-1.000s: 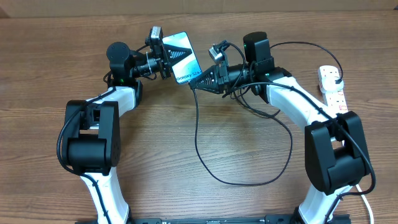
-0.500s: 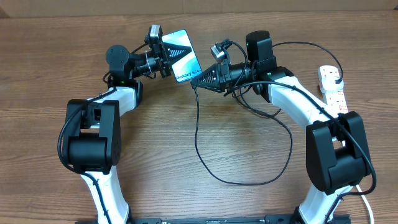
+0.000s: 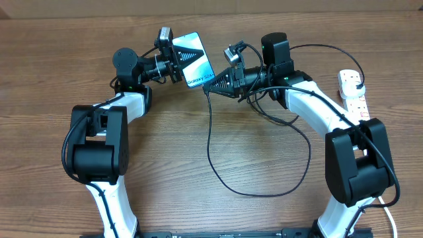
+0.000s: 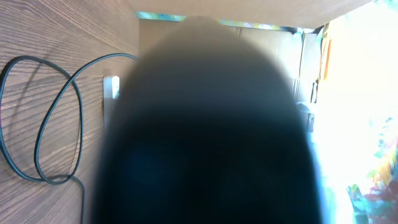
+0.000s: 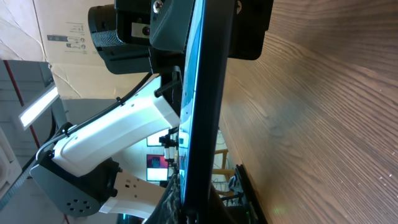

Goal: Plug charger to phone and switch on socket

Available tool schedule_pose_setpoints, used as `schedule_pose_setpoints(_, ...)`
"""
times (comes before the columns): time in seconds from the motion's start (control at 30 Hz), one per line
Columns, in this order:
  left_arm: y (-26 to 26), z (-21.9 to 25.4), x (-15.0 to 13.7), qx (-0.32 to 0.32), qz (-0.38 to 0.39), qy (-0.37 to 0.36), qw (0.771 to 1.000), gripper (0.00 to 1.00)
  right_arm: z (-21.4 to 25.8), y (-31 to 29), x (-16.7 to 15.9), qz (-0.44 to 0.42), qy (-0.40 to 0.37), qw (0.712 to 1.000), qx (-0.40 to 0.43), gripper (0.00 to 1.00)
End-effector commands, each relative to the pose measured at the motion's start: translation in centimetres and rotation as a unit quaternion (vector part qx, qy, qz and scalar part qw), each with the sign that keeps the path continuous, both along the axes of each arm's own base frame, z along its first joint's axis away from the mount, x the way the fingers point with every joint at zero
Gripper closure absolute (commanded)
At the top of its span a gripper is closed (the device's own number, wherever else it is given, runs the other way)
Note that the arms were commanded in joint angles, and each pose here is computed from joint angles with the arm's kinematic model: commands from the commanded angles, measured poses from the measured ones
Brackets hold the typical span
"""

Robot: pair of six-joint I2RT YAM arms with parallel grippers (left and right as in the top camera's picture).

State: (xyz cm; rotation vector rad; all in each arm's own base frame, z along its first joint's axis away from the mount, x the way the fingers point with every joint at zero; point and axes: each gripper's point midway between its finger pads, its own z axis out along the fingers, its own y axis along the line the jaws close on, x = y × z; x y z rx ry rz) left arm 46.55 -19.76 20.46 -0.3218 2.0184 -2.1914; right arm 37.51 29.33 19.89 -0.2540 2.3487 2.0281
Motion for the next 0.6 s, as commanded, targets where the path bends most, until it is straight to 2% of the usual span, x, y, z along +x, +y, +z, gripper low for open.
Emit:
schedule_pose_setpoints(0.0, -2.42, 0.46, -3.52, 0.015, -0.093, -0.016, 0.995, 0.96, 0.26, -1.06, 2.45, -0.050, -0.027, 0.998, -0.017, 0.96)
schedule_pose_setpoints(0.57, -2.26, 0.53, -2.98, 0.014, -0.077, -0.025, 0.997, 0.96, 0.87, -0.96, 1.68, -0.027, -0.027, 0.999, 0.000, 0.96)
